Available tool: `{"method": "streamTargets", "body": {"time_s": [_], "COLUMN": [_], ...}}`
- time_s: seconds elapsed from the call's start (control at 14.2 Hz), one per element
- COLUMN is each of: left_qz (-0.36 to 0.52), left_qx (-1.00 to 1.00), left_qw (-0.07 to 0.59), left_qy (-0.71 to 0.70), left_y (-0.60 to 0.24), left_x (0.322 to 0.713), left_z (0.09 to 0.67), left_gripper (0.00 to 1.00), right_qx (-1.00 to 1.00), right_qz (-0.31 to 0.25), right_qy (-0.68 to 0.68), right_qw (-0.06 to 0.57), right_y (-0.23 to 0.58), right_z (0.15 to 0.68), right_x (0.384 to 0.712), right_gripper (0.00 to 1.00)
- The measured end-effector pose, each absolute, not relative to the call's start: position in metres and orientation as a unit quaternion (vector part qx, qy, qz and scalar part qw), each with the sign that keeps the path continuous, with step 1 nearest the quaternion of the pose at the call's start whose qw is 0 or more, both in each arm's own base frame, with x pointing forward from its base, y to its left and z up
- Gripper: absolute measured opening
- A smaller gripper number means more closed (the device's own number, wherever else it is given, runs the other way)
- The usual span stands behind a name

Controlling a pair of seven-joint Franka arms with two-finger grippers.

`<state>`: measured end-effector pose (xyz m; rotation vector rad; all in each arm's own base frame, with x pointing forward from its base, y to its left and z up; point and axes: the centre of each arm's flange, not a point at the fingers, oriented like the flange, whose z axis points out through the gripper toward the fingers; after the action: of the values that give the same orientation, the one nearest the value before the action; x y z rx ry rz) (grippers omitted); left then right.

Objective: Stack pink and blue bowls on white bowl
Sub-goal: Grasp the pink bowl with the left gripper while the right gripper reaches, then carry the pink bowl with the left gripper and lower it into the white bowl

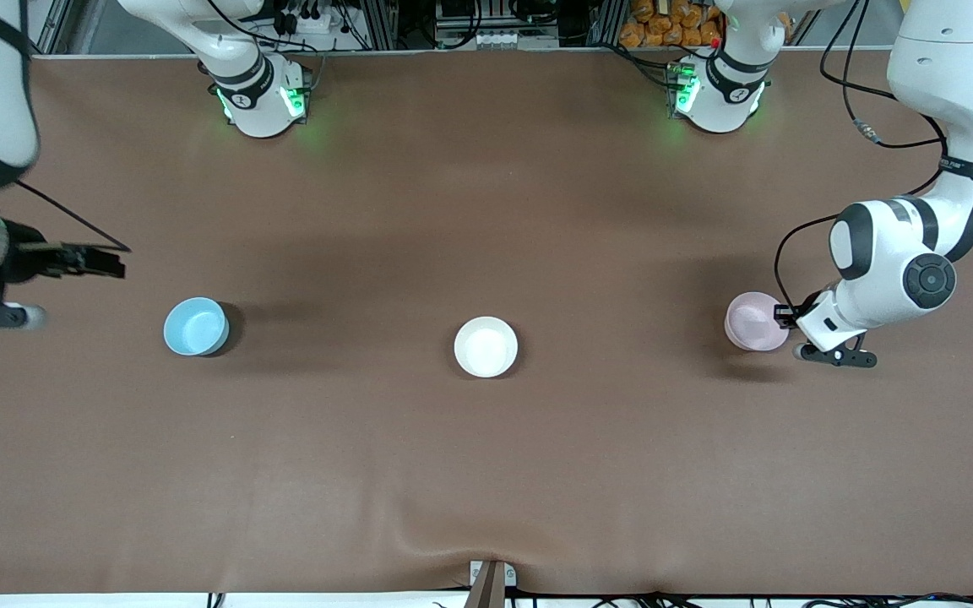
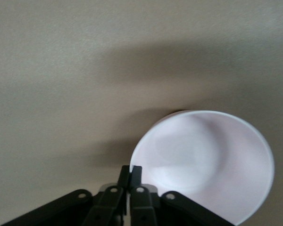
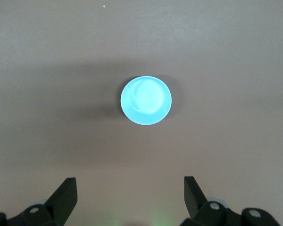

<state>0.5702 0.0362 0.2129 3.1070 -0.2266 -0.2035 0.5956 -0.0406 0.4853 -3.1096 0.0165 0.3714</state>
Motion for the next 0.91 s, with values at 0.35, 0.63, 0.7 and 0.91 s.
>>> {"method": "streamTargets", "body": {"time_s": [0.35,0.63,0.7,0.91], "left_qz": [-0.072,-0.091,-0.086,-0.07], "left_qx": [0.995,0.991,0.991,0.993], "left_qw": [0.028,0.09,0.094,0.09], "left_qy": [-0.058,-0.038,-0.035,-0.021], "left_y": [0.032,0.002,-0.013,-0.078], "left_x": [0.573,0.602,0.611,0.627], "left_z": [0.223,0.299,0.317,0.345], "left_gripper": [0.03,0.03,0.03,0.03], "right_qx": [-0.991,-0.989,-0.989,-0.989], "right_qz": [0.131,0.143,0.144,0.145], "right_qy": [-0.017,-0.029,-0.031,-0.032], "right_qw": [0.008,0.016,0.018,0.02], "right_y": [-0.043,-0.063,-0.069,-0.077], "right_z": [0.438,0.406,0.4,0.394], "right_x": [0.594,0.583,0.581,0.578], "right_gripper": [1.0,1.0,1.0,1.0]}}
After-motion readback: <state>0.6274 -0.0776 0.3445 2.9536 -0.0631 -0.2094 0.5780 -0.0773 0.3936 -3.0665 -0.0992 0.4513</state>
